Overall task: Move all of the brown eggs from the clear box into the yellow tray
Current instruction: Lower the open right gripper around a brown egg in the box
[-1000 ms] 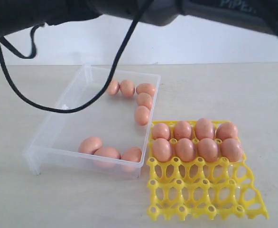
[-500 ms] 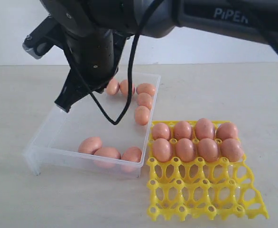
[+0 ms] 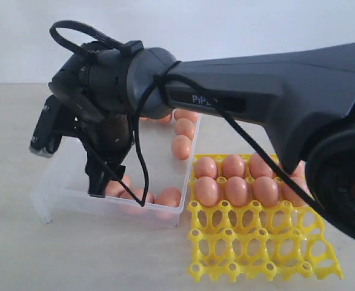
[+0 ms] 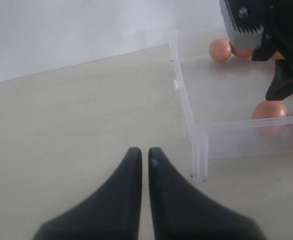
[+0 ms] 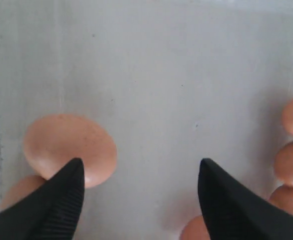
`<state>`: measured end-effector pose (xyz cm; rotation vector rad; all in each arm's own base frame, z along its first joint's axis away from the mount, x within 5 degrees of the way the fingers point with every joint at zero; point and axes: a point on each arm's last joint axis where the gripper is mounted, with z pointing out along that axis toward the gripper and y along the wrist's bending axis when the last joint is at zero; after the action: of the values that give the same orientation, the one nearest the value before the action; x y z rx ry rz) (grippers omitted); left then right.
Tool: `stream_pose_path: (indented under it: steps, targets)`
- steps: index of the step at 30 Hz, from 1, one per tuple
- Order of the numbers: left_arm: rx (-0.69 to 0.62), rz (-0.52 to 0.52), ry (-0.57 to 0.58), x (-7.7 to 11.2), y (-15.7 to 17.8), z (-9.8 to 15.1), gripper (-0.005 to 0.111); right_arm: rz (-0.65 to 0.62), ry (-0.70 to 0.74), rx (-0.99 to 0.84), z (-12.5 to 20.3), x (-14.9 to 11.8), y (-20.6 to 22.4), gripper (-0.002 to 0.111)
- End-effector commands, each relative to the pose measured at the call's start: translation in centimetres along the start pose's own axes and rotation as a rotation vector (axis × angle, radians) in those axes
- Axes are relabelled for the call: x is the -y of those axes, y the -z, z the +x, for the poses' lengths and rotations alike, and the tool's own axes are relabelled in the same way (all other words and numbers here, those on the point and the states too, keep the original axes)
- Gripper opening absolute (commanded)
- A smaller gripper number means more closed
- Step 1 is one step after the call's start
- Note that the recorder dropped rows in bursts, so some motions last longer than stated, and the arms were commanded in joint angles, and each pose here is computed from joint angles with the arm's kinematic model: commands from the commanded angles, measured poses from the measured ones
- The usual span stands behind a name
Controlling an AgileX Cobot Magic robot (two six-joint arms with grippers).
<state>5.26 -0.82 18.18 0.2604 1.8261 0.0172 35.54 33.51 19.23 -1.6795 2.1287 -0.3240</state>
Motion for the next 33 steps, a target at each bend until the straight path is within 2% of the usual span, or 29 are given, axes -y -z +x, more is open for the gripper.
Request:
stream_pose_path:
  steps: [1, 5, 8, 11, 13, 15, 16, 19, 21, 33]
  targets:
    - [0.003, -0.004, 0.012, 0.0, 0.0, 0.1, 0.004, 0.020, 0.271, 0.033, -0.2, 0.4, -0.3, 0.058]
    - [0.003, -0.004, 0.012, 0.0, 0.0, 0.1, 0.004, -0.060, 0.181, 0.054, 0.4, 0.6, -0.6, 0.058]
    - [0.003, -0.004, 0.012, 0.0, 0.0, 0.1, 0.004, -0.066, 0.124, 0.082, 1.1, 1.8, -1.0, 0.058]
    - [0.003, -0.004, 0.012, 0.0, 0.0, 0.1, 0.004, -0.072, -0.001, 0.198, 1.1, 3.3, -1.2, 0.058]
    - [0.003, -0.004, 0.012, 0.0, 0.0, 0.1, 0.004, -0.137, -0.106, 0.262, 1.3, 3.8, -0.9, 0.058]
    - [0.003, -0.004, 0.012, 0.0, 0.0, 0.1, 0.004, -0.221, -0.129, 0.277, 1.5, 3.6, -0.5, 0.058]
    - [0.003, -0.004, 0.012, 0.0, 0.0, 0.1, 0.004, -0.261, -0.104, 0.258, 2.0, 3.5, -0.4, 0.058]
    - [0.003, -0.004, 0.012, 0.0, 0.0, 0.1, 0.004, -0.354, 0.146, 0.192, 2.9, 2.5, -0.2, 0.058]
    - [0.003, -0.004, 0.012, 0.0, 0.0, 0.1, 0.004, -0.390, 0.234, 0.174, 3.3, 2.2, -0.1, 0.058]
    - [0.003, -0.004, 0.012, 0.0, 0.0, 0.1, 0.004, -0.336, 0.415, 0.336, 2.4, 2.5, -0.6, 0.058]
